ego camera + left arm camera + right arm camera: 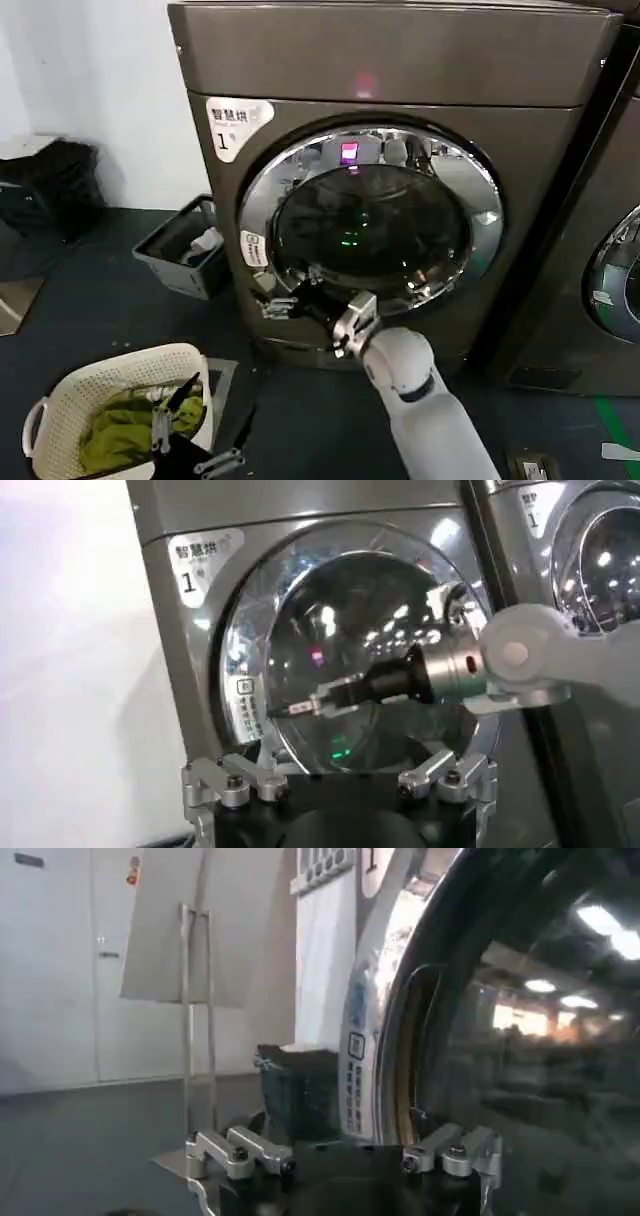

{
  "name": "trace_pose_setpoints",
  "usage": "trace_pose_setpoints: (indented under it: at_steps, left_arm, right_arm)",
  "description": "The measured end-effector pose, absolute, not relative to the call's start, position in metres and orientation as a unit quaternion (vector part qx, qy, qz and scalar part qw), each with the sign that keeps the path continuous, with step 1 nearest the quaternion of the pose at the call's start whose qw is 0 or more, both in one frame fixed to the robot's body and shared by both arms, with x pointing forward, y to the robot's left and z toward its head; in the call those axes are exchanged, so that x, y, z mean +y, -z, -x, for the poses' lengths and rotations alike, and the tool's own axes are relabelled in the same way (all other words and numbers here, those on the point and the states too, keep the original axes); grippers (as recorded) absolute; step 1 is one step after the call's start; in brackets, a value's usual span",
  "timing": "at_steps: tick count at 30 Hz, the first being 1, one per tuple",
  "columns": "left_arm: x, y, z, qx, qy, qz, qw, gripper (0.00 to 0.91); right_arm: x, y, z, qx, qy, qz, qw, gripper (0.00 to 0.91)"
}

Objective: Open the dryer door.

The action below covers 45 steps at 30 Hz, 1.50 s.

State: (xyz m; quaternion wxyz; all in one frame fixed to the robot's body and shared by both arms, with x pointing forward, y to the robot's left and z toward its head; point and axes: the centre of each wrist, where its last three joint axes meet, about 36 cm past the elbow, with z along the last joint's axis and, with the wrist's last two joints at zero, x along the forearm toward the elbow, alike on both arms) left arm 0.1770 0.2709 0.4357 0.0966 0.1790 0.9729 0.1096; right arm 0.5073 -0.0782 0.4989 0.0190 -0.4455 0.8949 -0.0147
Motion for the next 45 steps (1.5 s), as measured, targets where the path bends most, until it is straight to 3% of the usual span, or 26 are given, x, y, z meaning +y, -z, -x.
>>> trace_pose_setpoints:
  at_steps: [45]
  left_arm:
    - [0.270, -0.438, -0.176, 0.973, -0.108, -0.177, 0.100, 0.907]
  right_arm:
    - [-0.048, -0.506, -0.527, 0.876, 0.022, 0.481, 0.015, 0.907]
